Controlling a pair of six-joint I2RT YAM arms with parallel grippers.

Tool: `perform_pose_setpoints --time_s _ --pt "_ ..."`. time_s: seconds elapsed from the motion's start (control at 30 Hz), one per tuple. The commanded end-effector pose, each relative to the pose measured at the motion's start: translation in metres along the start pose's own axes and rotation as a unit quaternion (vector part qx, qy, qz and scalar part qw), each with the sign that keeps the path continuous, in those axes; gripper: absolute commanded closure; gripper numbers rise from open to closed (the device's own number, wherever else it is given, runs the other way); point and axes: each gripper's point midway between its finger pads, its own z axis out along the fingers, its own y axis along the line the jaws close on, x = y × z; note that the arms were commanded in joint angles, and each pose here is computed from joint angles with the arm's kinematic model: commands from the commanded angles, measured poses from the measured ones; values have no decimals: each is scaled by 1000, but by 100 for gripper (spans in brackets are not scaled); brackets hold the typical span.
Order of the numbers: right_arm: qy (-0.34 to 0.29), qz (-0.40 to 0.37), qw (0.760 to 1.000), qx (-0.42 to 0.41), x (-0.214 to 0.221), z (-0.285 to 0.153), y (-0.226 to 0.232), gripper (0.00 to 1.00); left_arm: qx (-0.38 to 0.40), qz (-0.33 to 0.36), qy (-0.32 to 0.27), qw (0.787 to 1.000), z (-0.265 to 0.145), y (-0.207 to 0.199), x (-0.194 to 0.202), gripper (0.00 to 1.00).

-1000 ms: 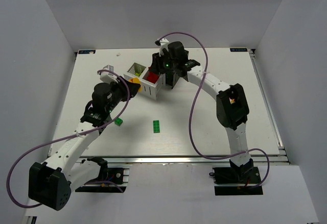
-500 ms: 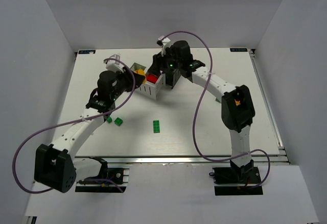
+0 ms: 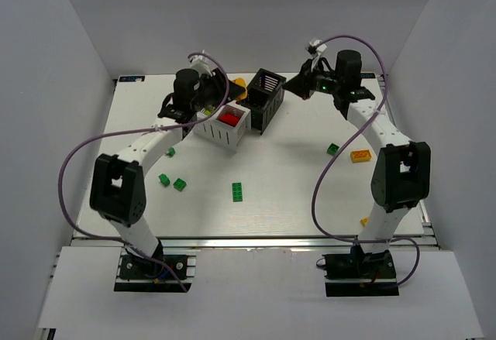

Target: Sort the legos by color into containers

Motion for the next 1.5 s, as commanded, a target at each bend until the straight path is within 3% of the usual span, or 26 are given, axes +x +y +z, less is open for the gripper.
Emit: perform_pose_setpoints --time_s 0.0,0.27,0.5,0.83,0.87,1.0,1.23,1.47 --pt "-4 -24 999 -22 -5 -19 18 100 76 -3 -15 997 22 -35 -30 100" --pt "2 16 1000 -4 8 -59 20 100 138 -84 -29 986 108 -24 -42 99" --pt "6 35 999 11 16 -76 17 100 166 -105 -36 980 156 -20 -42 98" --pt "10 68 997 28 31 -92 8 100 106 -97 -26 989 187 8 -18 91" --pt "9 68 997 28 31 -93 8 99 98 -91 -29 991 188 10 -18 89" --pt "9 71 997 28 31 -95 8 95 68 -86 -24 994 192 19 -12 63" --pt "6 68 997 27 29 -99 9 91 47 -77 -38 995 194 18 -21 34" --pt "8 61 998 29 28 -103 12 89 50 -70 -49 995 191 8 -33 30"
